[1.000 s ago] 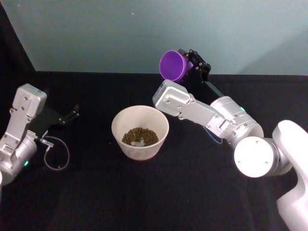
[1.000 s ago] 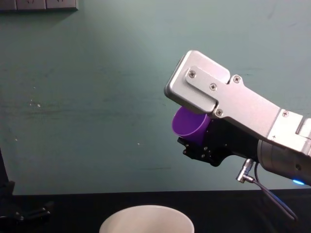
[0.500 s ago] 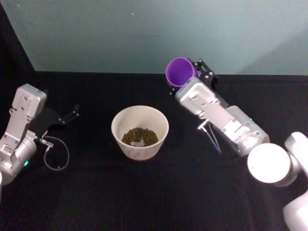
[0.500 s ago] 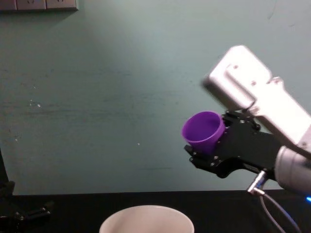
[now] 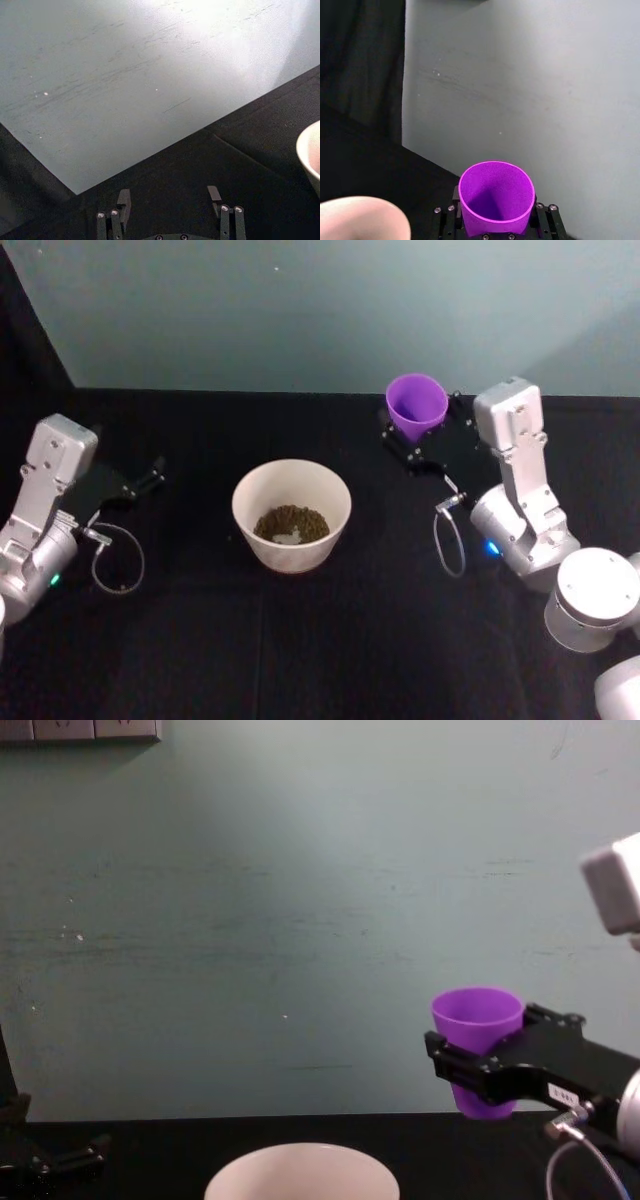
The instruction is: Pick up the cup and pour the mung beans from the cup into the bowl.
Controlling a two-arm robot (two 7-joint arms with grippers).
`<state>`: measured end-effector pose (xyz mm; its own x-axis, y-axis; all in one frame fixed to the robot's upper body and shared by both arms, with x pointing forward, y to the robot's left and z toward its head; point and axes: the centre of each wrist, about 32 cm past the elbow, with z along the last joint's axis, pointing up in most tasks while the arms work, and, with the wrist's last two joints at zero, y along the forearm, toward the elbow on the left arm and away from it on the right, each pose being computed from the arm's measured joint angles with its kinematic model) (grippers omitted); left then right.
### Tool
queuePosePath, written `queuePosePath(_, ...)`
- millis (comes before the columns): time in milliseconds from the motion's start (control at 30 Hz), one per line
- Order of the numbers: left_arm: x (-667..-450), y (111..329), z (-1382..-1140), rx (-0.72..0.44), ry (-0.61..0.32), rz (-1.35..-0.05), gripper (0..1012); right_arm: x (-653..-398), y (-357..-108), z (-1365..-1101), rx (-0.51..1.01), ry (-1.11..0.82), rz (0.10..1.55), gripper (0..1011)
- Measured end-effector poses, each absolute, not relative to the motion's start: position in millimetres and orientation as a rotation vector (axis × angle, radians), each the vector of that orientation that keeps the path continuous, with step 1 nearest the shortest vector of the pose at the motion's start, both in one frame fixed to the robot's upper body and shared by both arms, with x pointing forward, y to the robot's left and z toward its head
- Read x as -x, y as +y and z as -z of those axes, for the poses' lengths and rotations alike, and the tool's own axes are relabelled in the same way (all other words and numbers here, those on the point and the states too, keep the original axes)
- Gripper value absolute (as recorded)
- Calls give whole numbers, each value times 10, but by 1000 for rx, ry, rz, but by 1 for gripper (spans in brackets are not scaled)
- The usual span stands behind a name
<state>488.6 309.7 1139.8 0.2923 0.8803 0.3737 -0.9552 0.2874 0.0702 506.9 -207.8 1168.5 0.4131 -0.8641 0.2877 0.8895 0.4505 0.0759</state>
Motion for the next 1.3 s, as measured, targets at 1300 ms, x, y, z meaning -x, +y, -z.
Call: queuePosePath(1300, -4886, 3096, -11398, -304, -285, -1248, 1000, -5055, -2160, -11115, 83, -38, 1064, 723)
